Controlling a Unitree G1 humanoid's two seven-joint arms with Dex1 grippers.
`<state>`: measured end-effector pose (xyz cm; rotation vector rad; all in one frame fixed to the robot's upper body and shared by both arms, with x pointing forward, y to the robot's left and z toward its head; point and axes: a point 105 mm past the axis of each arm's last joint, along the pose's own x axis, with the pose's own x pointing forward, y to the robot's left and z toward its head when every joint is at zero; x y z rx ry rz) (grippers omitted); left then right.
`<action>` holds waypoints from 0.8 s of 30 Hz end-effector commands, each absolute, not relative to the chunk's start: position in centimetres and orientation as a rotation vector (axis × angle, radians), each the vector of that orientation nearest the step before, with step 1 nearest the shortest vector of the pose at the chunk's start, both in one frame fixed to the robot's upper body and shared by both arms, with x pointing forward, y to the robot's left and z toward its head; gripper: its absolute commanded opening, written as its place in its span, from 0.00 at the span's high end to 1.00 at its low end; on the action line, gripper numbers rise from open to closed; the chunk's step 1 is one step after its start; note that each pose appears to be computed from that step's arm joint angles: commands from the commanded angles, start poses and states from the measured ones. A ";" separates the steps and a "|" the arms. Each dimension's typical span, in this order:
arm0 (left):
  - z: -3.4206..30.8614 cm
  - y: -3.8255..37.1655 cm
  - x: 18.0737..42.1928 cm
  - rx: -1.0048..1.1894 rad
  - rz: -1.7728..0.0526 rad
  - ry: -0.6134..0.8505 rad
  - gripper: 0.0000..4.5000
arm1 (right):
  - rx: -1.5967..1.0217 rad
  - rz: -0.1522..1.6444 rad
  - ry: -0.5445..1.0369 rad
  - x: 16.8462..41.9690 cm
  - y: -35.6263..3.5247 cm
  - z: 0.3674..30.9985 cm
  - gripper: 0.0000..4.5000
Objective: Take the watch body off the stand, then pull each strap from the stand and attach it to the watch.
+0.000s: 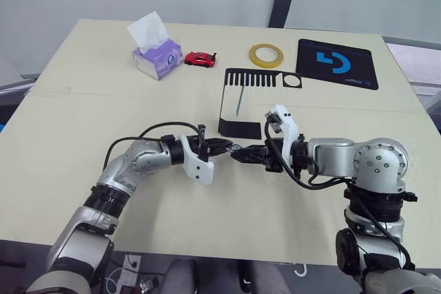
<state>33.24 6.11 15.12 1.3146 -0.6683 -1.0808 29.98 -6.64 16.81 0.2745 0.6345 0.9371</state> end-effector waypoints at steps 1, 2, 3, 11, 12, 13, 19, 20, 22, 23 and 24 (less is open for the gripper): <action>15.5 5.0 32.6 1.320 -1.102 -0.728 1.00 | 0.235 1.035 0.591 28.8 -5.6 18.3 0.66; 15.5 5.0 32.6 1.320 -1.102 -0.730 1.00 | 0.196 1.022 0.592 28.8 -5.7 18.3 0.66; 15.6 5.0 32.6 1.320 -1.103 -0.730 1.00 | 0.163 1.012 0.593 28.8 -5.9 18.2 0.66; 15.7 5.0 32.7 1.311 -1.098 -0.736 1.00 | 0.159 1.008 0.598 29.0 -6.0 18.2 0.66; 15.8 5.0 32.6 1.307 -1.097 -0.738 1.00 | 0.159 1.002 0.599 29.1 -6.1 18.2 0.66; 15.8 5.0 32.6 1.305 -1.096 -0.739 1.00 | 0.160 0.998 0.599 29.1 -6.2 18.2 0.66; 15.8 5.1 32.7 1.305 -1.093 -0.735 1.00 | 0.162 0.993 0.597 29.3 -6.4 18.3 0.66; 15.8 5.1 32.7 1.304 -1.093 -0.735 1.00 | 0.161 0.992 0.596 29.3 -6.4 18.3 0.66; 15.8 5.1 32.7 1.305 -1.094 -0.734 1.00 | 0.159 0.990 0.595 29.3 -6.5 18.3 0.66; 15.8 5.1 32.8 1.305 -1.095 -0.733 1.00 | 0.160 0.990 0.594 29.4 -6.5 18.3 0.66; 15.8 5.1 32.8 1.305 -1.095 -0.732 1.00 | 0.160 0.990 0.593 29.4 -6.5 18.3 0.66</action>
